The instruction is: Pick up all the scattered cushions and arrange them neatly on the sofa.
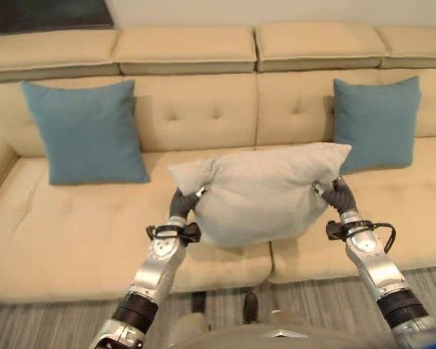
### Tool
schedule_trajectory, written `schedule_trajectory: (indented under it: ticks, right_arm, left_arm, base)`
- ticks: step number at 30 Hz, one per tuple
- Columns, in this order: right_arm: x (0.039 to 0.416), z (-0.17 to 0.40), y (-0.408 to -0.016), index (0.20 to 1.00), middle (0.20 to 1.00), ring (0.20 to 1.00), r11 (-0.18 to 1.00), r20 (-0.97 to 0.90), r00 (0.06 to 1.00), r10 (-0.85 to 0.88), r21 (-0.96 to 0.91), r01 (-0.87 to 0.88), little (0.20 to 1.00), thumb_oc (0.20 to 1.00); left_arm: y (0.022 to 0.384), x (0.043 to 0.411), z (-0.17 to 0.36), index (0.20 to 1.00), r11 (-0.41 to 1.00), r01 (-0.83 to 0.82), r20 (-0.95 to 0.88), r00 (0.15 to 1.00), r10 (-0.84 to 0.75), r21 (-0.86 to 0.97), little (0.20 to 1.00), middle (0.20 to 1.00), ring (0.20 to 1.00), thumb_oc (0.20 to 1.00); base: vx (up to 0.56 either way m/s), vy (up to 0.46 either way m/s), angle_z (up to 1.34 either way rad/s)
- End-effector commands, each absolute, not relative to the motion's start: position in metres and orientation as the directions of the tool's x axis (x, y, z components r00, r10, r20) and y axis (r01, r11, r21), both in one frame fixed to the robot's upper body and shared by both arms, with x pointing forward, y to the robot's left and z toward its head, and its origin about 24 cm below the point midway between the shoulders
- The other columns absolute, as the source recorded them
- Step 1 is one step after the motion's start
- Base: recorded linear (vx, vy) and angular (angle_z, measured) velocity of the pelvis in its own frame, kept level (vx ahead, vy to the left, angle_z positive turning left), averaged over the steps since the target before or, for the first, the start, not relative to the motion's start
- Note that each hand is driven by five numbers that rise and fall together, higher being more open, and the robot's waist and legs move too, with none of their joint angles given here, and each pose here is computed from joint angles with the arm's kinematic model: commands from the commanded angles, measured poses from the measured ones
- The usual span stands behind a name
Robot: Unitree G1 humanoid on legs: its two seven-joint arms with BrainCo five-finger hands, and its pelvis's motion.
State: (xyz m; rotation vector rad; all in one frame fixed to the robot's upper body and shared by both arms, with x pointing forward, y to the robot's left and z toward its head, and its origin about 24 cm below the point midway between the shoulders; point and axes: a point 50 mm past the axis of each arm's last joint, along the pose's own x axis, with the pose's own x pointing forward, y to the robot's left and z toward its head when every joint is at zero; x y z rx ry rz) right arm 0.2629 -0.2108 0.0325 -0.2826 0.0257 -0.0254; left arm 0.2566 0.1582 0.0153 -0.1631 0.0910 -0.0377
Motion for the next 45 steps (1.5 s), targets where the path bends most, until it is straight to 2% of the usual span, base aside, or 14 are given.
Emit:
schedule_trajectory:
  ticks: [1, 13, 22, 28, 45]
  right_arm:
    - [0.283, 0.080, -0.192, 0.200, 0.200, 0.200, 0.968, 0.219, 0.975, 0.036, -0.252, 0.021, 0.200, 0.200]
    - [0.323, 0.127, -0.183, 0.200, 0.200, 0.200, 0.952, 0.343, 0.939, 0.043, -0.299, 0.065, 0.200, 0.200]
    - [0.373, 0.229, -0.149, 0.200, 0.200, 0.200, 0.933, 0.545, 0.833, 0.093, -0.340, 0.118, 0.200, 0.200]
    - [0.383, 0.264, -0.142, 0.200, 0.200, 0.200, 0.926, 0.597, 0.798, 0.085, -0.344, 0.158, 0.200, 0.200]
    - [0.400, 0.276, -0.135, 0.200, 0.200, 0.200, 0.886, 0.565, 0.822, 0.073, -0.416, 0.207, 0.200, 0.200]
  left_arm:
    - [0.148, 0.277, 0.079, 0.200, 0.979, 0.146, 0.224, 0.968, -0.112, -0.140, 0.200, 0.200, 0.200, 0.200]
    - [0.130, 0.319, 0.145, 0.200, 0.984, 0.124, 0.422, 0.904, -0.060, -0.124, 0.200, 0.200, 0.200, 0.200]
    - [0.130, 0.370, 0.228, 0.200, 0.997, 0.007, 0.561, 0.827, 0.039, -0.079, 0.200, 0.200, 0.200, 0.200]
    - [0.127, 0.381, 0.262, 0.200, 0.999, -0.015, 0.606, 0.794, 0.041, -0.048, 0.200, 0.200, 0.200, 0.200]
    - [0.102, 0.388, 0.279, 0.200, 0.999, 0.023, 0.612, 0.791, -0.001, -0.028, 0.200, 0.200, 0.200, 0.200]
  base:
    - [0.16, 0.131, -0.25]
    - [0.04, 0.019, -0.03]
    - [-0.15, -0.034, -0.18]
    - [-0.03, -0.009, -0.03]
    - [0.00, -0.006, 0.02]
